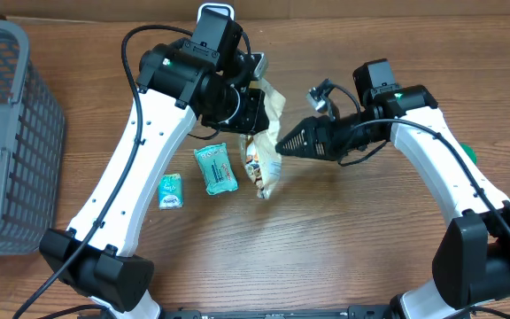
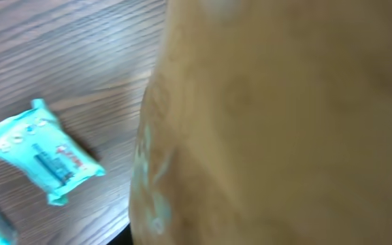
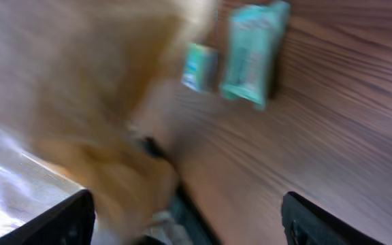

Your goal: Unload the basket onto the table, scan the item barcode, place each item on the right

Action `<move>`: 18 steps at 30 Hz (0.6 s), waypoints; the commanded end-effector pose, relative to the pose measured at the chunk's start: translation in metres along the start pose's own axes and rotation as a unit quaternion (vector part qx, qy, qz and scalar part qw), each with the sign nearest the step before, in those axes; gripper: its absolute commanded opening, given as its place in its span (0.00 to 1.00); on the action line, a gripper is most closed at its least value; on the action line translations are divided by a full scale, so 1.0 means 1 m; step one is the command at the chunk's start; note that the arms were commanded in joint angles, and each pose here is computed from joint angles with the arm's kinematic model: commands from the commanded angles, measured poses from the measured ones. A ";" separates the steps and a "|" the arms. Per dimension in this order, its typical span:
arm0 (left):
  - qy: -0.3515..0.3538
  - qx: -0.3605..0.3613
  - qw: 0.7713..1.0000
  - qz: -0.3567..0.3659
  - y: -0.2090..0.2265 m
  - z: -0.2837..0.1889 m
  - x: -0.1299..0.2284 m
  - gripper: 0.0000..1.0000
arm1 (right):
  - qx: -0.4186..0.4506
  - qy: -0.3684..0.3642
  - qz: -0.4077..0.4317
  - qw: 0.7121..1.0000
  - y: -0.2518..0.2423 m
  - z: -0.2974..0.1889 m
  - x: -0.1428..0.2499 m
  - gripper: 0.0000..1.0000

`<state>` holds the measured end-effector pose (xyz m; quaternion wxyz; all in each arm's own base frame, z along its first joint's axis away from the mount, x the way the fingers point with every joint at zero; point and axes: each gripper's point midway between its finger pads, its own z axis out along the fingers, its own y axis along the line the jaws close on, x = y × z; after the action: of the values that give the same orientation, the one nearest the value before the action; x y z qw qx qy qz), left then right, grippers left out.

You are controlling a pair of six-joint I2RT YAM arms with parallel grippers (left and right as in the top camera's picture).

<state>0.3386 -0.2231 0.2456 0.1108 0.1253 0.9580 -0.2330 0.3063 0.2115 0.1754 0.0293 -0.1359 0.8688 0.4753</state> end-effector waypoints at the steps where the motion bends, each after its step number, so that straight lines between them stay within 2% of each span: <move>1: 0.002 -0.029 1.000 -0.007 0.007 0.002 0.002 0.04 | 0.121 0.003 0.002 0.993 -0.036 -0.009 0.004 0.86; 3: 0.008 -0.055 0.998 -0.037 0.016 0.002 0.006 0.04 | 0.142 0.011 0.011 0.990 -0.044 -0.010 0.009 0.88; 6: 0.019 -0.113 0.990 -0.087 0.032 0.002 0.018 0.04 | 0.168 0.021 0.022 0.985 -0.052 -0.013 0.015 0.99; 12: 0.053 -0.219 0.966 -0.127 0.054 0.022 0.047 0.04 | 0.192 0.030 0.041 0.980 -0.059 -0.017 0.022 1.00; 14: 0.066 -0.250 0.956 -0.137 0.061 0.036 0.056 0.04 | 0.233 0.026 0.071 0.969 -0.072 -0.023 0.024 1.00; 18: 0.096 -0.281 0.944 -0.142 0.067 0.072 0.066 0.04 | 0.342 0.011 0.134 0.930 -0.104 -0.044 0.030 1.00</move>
<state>0.3028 -0.1912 0.1673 0.0257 0.0061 0.9996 -0.0087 0.3015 0.1458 0.1162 -0.0124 -0.0612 0.9688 0.2398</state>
